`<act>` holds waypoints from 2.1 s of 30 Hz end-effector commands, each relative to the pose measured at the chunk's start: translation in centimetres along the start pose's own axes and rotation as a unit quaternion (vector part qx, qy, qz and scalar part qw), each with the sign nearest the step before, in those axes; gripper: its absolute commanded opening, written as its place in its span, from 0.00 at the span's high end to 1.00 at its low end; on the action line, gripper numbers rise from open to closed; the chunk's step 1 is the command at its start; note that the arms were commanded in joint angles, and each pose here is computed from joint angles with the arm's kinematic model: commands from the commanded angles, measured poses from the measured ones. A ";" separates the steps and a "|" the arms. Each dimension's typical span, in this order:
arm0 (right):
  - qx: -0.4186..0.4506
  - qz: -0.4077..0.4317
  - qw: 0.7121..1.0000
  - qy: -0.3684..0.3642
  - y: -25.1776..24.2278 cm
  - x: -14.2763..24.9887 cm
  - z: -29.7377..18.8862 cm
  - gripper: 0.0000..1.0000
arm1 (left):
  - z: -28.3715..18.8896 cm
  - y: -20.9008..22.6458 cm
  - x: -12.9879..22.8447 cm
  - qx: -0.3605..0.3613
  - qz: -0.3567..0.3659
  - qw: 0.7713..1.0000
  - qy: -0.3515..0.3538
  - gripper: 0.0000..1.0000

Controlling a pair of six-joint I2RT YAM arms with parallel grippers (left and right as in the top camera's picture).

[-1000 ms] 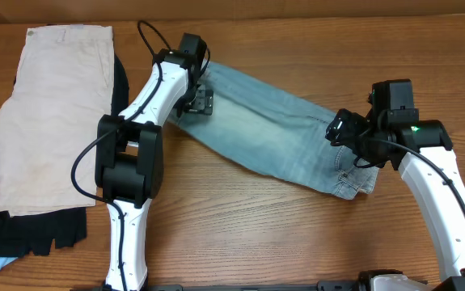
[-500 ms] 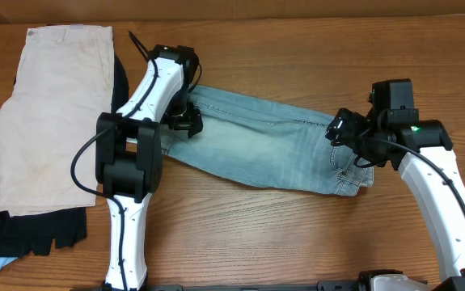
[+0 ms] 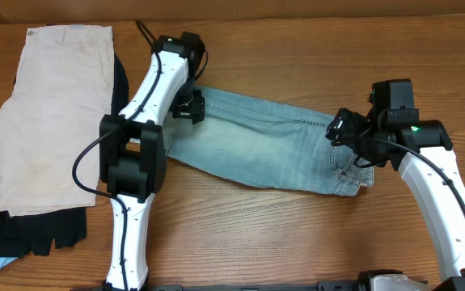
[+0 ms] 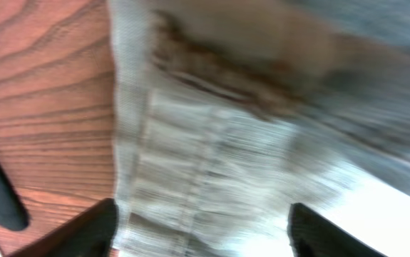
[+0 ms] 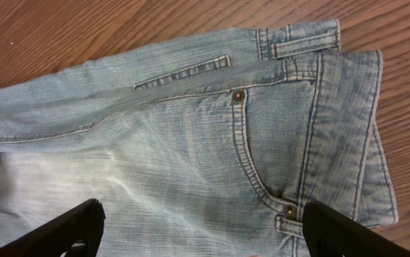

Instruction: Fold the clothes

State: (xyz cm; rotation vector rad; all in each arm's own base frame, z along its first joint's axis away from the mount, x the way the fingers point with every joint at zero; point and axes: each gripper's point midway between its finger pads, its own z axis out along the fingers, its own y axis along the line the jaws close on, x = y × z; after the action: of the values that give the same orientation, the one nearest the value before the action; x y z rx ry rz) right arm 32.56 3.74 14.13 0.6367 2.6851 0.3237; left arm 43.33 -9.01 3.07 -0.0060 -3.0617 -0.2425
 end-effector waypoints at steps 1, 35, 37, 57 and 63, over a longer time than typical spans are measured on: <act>0.007 -0.003 1.000 -0.003 -0.2 0.0 0.2 0.07 | -2.3 -2.0 -0.8 0.040 0.048 0.997 -0.036 0.44; 0.093 0.049 0.992 0.076 -6.5 0.9 3.7 0.00 | -4.3 -4.5 -9.5 0.096 0.008 0.979 -0.180 0.02; 0.096 0.048 0.991 0.077 -7.5 0.6 3.7 0.00 | -5.3 -4.1 -9.5 0.097 0.006 0.978 -0.183 0.00; -0.034 0.058 0.991 0.120 -7.3 6.2 9.4 0.01 | -16.2 -1.9 -8.0 0.105 0.018 0.965 -0.238 0.00; -0.054 0.090 0.989 0.109 -7.5 7.9 11.3 0.16 | -16.2 -2.0 -8.0 0.105 0.019 0.965 -0.238 0.00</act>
State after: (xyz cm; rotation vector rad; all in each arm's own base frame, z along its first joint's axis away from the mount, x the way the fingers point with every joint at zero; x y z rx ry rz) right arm 29.82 0.62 1.27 0.7838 2.7485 0.4989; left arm 52.19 -13.39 17.88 -0.0940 -3.5320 0.1057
